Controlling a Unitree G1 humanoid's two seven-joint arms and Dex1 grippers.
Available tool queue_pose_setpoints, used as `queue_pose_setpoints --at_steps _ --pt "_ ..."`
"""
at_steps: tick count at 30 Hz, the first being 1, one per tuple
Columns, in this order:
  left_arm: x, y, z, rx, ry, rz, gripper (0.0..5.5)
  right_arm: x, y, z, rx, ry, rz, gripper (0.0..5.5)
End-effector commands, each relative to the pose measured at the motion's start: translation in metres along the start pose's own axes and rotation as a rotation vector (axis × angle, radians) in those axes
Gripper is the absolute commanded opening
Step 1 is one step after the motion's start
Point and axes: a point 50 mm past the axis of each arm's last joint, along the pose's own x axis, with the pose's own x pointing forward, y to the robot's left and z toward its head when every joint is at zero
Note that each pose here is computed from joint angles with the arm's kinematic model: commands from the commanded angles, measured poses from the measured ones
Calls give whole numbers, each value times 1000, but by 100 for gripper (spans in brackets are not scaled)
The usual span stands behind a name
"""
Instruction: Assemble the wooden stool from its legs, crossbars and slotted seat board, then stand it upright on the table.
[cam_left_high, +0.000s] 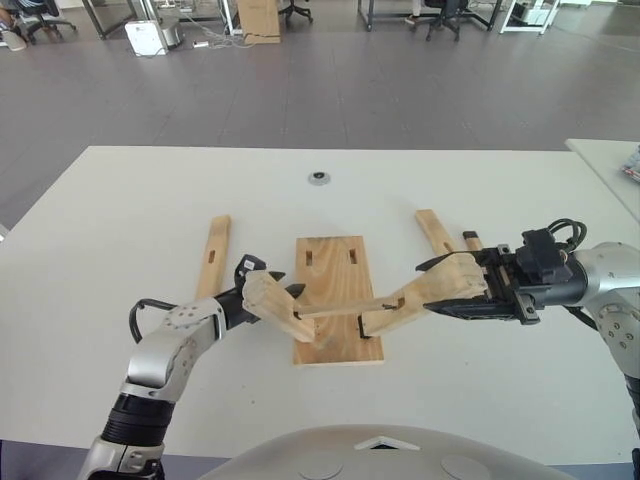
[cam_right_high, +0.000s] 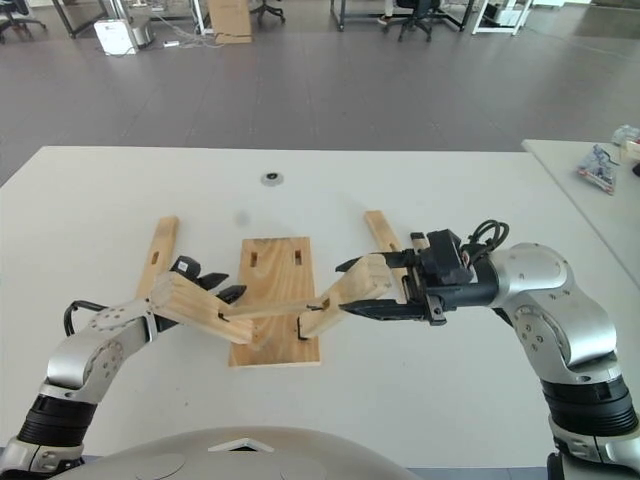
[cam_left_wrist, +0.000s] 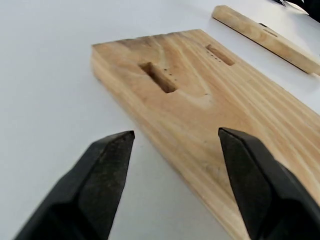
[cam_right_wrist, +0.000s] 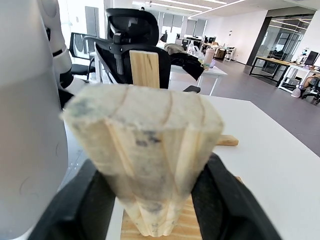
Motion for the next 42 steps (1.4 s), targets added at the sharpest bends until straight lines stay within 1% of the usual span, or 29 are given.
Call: queue_pose_setpoints --at_steps 1,5,7,10,13,15,18,21,23,24,27,28,29,31,33,34,38,39,42 --pt "3 -2 -1 26 23 14 310 5 5 -9 41 64 39 207" --pt "7 -6 -4 31 31 5 310 9 -4 -12 100 26 7 207" --pt "9 -7 -4 35 30 3 310 9 -7 -16 109 39 12 207" --pt "12 -8 2 -54 -39 11 310 14 -6 -15 94 48 42 207" --pt "13 -10 3 -48 -38 23 310 20 -5 -15 86 53 45 207" --pt "14 -12 3 -47 -38 25 310 20 -1 -29 122 109 25 207" --pt "16 -14 3 -50 -41 23 310 19 4 -51 189 138 -22 207" --pt "18 -15 4 -50 -39 24 310 23 -2 -51 184 131 -81 207" --pt "19 -16 4 -51 -41 24 310 23 -11 -52 177 200 -180 207" --pt "19 -16 4 -53 -43 25 310 25 -13 -49 174 190 -192 207" --pt "21 -17 5 -56 -51 28 310 28 -12 -41 185 173 -139 207" --pt "23 -18 5 -57 -55 27 310 29 -16 -42 178 185 -170 207" --pt "24 -19 6 -57 -61 26 310 28 -19 -47 237 235 -204 207" --pt "25 -20 7 -59 -68 25 310 26 -24 -53 217 278 -260 207" --pt "26 -20 6 -59 -70 30 310 23 -25 -58 214 367 -291 207" --pt "25 -20 6 -62 -72 35 310 22 -25 -61 254 395 -305 207" --pt "25 -20 6 -66 -80 46 310 15 -29 -63 335 360 -307 207" --pt "26 -19 6 -67 -84 49 310 10 -33 -64 341 351 -343 245" --pt "25 -18 8 -74 -100 68 310 5 -42 -66 314 362 -409 300"
